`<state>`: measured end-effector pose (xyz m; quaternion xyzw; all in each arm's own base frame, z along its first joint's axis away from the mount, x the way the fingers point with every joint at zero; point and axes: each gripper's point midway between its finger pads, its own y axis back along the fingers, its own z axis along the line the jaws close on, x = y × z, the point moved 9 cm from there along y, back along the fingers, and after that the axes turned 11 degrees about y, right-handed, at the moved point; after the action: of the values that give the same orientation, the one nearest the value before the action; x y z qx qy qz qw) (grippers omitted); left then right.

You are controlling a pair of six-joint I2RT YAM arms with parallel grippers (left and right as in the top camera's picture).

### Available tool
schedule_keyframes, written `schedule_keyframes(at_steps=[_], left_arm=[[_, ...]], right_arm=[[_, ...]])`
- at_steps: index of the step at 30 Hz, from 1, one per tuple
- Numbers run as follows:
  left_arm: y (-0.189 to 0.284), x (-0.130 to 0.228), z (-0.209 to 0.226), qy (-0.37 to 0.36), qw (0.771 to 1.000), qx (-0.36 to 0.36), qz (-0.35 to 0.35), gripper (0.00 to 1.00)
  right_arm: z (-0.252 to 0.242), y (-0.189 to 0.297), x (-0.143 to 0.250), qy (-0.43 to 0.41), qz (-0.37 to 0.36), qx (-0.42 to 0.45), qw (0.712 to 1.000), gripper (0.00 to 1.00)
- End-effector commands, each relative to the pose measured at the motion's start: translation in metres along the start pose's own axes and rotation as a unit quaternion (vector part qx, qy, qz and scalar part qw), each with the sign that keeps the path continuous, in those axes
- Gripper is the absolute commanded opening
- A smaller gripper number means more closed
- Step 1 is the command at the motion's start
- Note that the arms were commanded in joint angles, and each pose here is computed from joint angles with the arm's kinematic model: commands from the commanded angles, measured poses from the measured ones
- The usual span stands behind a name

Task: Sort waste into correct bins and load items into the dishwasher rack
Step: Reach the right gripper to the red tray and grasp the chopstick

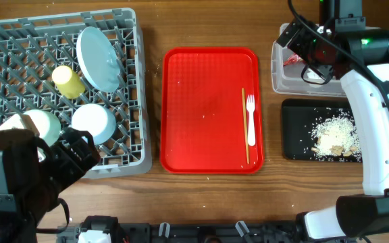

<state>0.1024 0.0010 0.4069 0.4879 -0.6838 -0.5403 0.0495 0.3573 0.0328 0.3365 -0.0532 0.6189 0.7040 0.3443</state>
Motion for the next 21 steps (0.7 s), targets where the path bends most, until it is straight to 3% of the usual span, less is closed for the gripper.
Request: schedule_keyframes(at_steps=[1,7,11,16,18,21], left_arm=[[-0.001,0.002,0.001,0.006,1.000,-0.006,0.010,1.00],[-0.001,0.004,0.004,0.005,1.000,-0.014,0.016,1.00],[-0.001,0.005,0.006,0.004,1.000,-0.020,0.022,1.00],[-0.001,0.006,0.006,0.004,0.999,-0.022,0.023,1.00],[-0.001,0.006,0.006,0.004,0.999,-0.022,0.023,1.00],[-0.001,0.006,0.006,0.004,0.999,-0.022,0.023,1.00]], right_arm=[[-0.002,-0.004,-0.001,0.002,-0.002,0.011,1.000,1.00],[-0.001,-0.004,-0.001,-0.002,-0.004,0.010,1.000,1.00],[0.008,-0.003,-0.017,-0.100,-0.052,-0.024,0.993,1.00],[0.009,-0.003,-0.019,-0.191,-0.053,-0.034,0.980,1.00],[0.018,-0.002,-0.012,-0.235,-0.001,-0.083,0.968,1.00],[0.025,-0.001,0.005,-0.184,0.081,-0.128,0.971,1.00]])
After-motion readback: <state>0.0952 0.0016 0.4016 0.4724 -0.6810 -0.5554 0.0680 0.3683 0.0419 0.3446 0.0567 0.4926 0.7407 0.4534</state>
